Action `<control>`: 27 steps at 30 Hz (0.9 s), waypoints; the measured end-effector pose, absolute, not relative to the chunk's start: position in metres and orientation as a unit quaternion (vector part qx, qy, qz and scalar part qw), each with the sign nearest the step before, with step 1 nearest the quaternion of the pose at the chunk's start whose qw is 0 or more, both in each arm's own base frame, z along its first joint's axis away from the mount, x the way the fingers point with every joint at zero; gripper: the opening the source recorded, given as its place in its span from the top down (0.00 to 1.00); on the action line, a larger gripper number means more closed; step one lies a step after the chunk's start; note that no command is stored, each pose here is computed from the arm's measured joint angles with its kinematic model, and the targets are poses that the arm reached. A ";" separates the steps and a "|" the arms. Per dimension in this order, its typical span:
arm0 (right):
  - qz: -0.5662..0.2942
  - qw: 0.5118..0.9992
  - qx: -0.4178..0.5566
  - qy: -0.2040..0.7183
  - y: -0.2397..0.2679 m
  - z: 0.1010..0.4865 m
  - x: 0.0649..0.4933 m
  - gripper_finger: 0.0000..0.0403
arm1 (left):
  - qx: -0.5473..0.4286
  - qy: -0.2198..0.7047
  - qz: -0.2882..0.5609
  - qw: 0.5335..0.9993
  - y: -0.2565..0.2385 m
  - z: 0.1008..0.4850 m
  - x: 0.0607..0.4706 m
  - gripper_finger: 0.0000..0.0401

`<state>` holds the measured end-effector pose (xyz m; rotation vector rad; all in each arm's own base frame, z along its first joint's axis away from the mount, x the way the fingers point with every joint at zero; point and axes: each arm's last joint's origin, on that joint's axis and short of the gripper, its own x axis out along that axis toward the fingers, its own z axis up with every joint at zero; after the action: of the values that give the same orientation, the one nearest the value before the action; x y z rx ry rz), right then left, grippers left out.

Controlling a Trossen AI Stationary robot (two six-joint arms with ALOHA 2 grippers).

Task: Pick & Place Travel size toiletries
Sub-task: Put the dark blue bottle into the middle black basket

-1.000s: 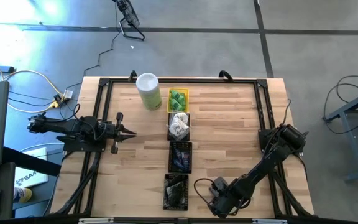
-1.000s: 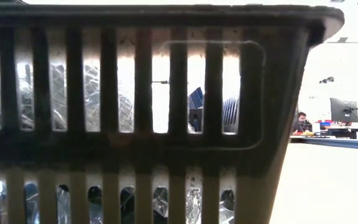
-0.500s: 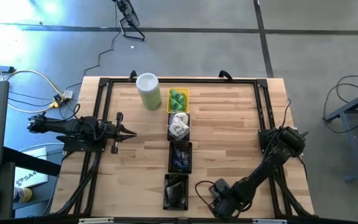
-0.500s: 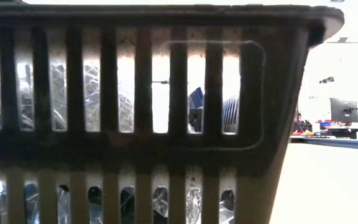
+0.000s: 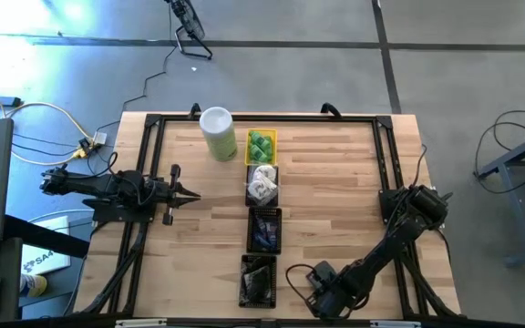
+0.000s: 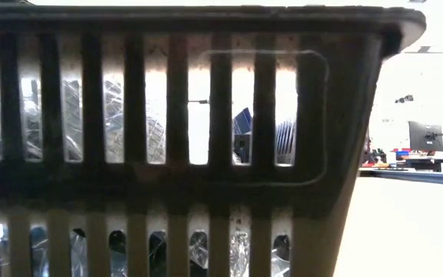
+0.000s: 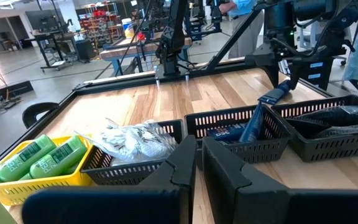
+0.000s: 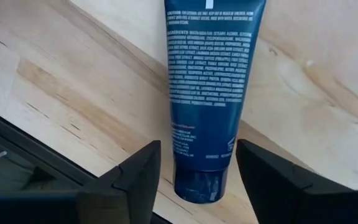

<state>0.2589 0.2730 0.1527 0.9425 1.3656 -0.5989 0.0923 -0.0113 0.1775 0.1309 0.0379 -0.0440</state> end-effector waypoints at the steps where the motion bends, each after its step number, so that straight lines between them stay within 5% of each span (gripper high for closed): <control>1: -0.262 0.636 0.413 0.598 0.273 0.153 0.259 0.50 | 0.065 0.019 -0.022 0.997 -0.011 0.178 0.092 0.94; 13: -0.261 0.635 0.413 0.598 0.273 0.153 0.259 0.66 | 0.065 0.019 -0.022 0.997 -0.011 0.178 0.092 0.94; 27: -0.256 0.638 0.416 0.596 0.273 0.157 0.258 0.68 | 0.065 0.019 -0.022 0.997 -0.011 0.178 0.092 0.94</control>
<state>0.2585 0.2726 0.1574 0.9497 1.3598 -0.5853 0.0923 -0.0112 0.1775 0.1308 0.0379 -0.0441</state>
